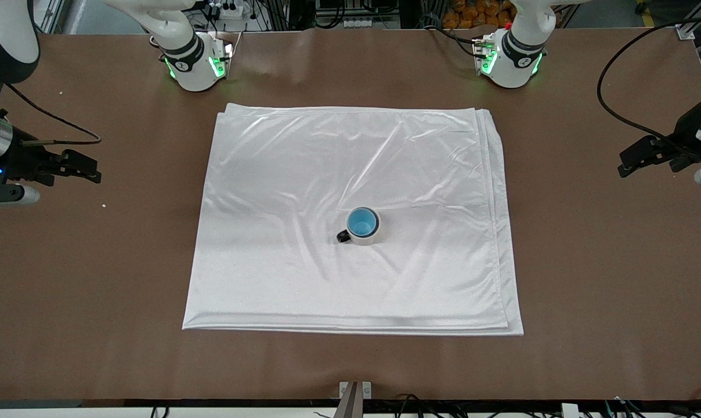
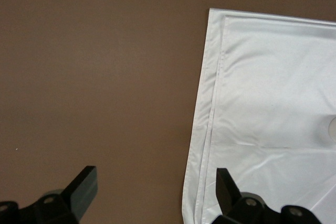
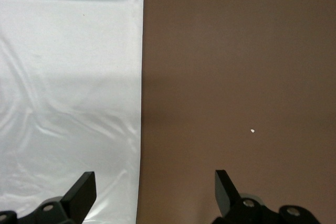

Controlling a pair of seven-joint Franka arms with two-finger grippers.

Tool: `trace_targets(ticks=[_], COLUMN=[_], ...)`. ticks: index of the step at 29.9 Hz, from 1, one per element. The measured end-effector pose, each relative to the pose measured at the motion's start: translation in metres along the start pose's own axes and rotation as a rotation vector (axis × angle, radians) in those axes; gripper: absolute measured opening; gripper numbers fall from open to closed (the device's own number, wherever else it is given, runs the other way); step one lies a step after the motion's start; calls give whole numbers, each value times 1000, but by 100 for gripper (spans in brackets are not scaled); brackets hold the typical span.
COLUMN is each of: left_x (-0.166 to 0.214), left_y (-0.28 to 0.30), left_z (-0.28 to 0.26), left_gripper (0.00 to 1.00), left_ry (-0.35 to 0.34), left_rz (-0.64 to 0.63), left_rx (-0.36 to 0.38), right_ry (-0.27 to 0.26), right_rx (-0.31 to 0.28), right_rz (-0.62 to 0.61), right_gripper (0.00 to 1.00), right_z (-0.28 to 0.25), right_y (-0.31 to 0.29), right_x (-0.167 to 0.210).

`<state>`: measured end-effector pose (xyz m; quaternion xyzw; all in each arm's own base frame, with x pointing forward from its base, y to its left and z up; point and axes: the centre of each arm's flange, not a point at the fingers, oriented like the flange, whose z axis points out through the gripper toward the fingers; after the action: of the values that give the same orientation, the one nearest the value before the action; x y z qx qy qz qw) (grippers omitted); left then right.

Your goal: Place blue cup into white mug on cloth

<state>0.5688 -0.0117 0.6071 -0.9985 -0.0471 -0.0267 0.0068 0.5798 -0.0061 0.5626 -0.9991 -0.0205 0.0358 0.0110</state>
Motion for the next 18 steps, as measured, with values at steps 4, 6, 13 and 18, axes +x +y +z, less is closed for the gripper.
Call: trace_targets(ticks=[4, 6, 13, 18], left_x=[0, 0, 0, 0], left_y=[1, 1, 4, 3], left_z=[0, 0, -1, -3], left_gripper=[100, 100, 100, 100], left_ry=[0, 0, 2, 4], left_rz=[1, 2, 7, 6], left_rx=[0, 0, -1, -1], right_ry=[-1, -2, -2, -2], right_rx=[0, 0, 0, 0], right_rz=[2, 2, 0, -16], right_gripper=[100, 100, 100, 100], right_z=[0, 1, 1, 1], right_y=[1, 1, 3, 9], right_x=[0, 0, 0, -1])
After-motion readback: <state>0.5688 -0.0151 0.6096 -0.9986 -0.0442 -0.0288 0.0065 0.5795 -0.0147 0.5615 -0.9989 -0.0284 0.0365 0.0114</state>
